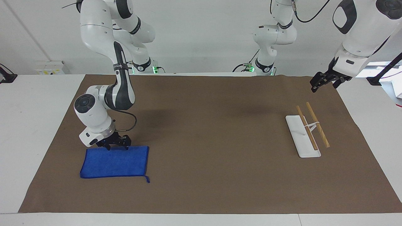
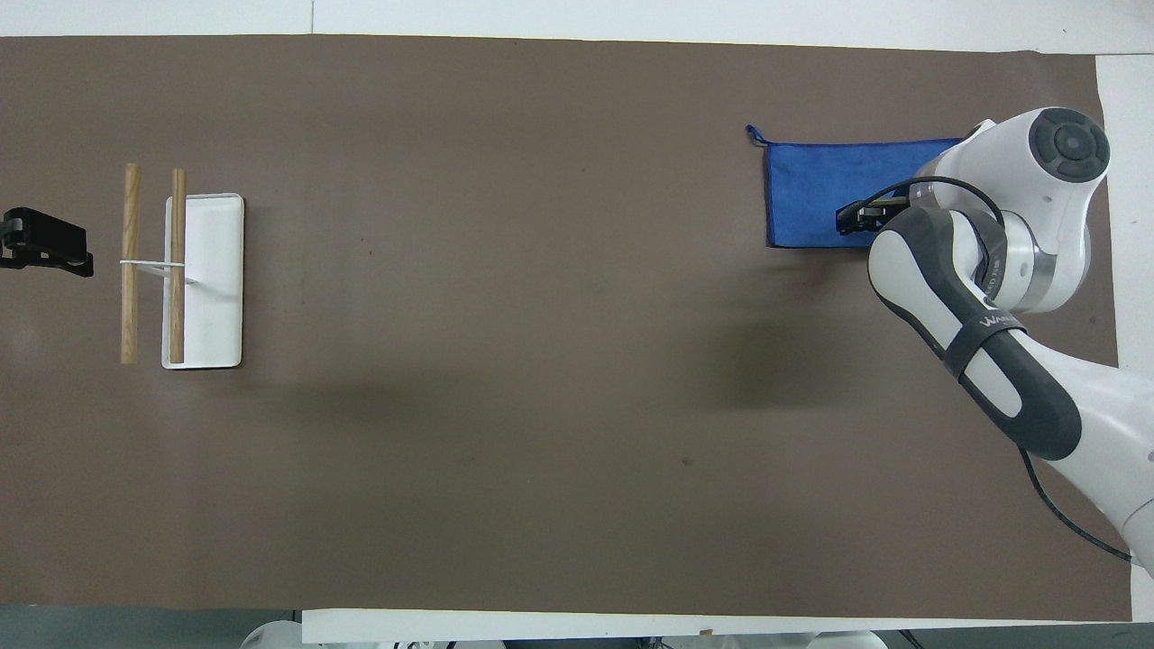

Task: Right arm passes towel to left arm to hang
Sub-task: 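Reach the right gripper to the blue towel's near edge and grasp it, then lift the towel with the right gripper while the left gripper approaches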

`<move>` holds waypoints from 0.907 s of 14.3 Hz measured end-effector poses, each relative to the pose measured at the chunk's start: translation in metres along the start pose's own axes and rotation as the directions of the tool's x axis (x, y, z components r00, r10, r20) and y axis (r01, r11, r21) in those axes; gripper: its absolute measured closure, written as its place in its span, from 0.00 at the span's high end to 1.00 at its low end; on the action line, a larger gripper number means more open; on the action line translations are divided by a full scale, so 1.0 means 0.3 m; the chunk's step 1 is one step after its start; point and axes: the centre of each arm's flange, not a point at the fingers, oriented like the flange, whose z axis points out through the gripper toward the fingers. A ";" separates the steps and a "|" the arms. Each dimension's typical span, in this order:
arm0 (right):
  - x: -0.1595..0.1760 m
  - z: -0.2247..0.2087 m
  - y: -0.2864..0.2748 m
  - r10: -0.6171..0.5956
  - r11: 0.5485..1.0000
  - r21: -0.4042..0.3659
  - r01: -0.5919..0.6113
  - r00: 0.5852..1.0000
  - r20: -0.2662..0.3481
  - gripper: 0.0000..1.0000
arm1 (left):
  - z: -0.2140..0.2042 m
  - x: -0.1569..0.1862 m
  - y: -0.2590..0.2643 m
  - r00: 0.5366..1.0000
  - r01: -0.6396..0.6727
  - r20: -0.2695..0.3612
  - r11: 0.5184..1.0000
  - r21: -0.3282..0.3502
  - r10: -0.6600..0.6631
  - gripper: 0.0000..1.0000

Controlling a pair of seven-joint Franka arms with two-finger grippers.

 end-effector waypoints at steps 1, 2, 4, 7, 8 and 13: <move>0.002 0.015 0.001 0.000 1.000 0.001 0.000 1.000 -0.004 0.92 | 0.000 0.000 -0.002 1.000 0.001 0.000 1.000 0.000 -0.001 1.00; 0.001 0.029 0.001 0.000 1.000 0.001 0.000 1.000 0.001 0.92 | 0.001 0.000 -0.004 1.000 0.002 0.001 1.000 0.000 -0.002 1.00; -0.002 0.038 0.004 0.002 1.000 0.001 -0.002 1.000 0.006 0.92 | 0.003 0.001 -0.010 1.000 0.008 0.004 1.000 -0.012 -0.008 1.00; -0.003 0.035 0.006 0.001 1.000 0.001 -0.001 1.000 0.005 0.80 | 0.004 0.005 -0.039 0.999 0.044 0.018 0.993 -0.111 -0.042 1.00; -0.004 0.030 0.004 -0.004 1.000 0.001 0.004 1.000 0.004 0.70 | 0.000 0.007 -0.054 0.999 0.053 0.016 0.991 -0.125 -0.052 1.00; -0.005 0.020 0.000 -0.014 1.000 0.002 0.014 1.000 0.014 0.13 | -0.020 0.007 -0.040 0.999 0.045 0.004 0.990 -0.134 -0.045 1.00</move>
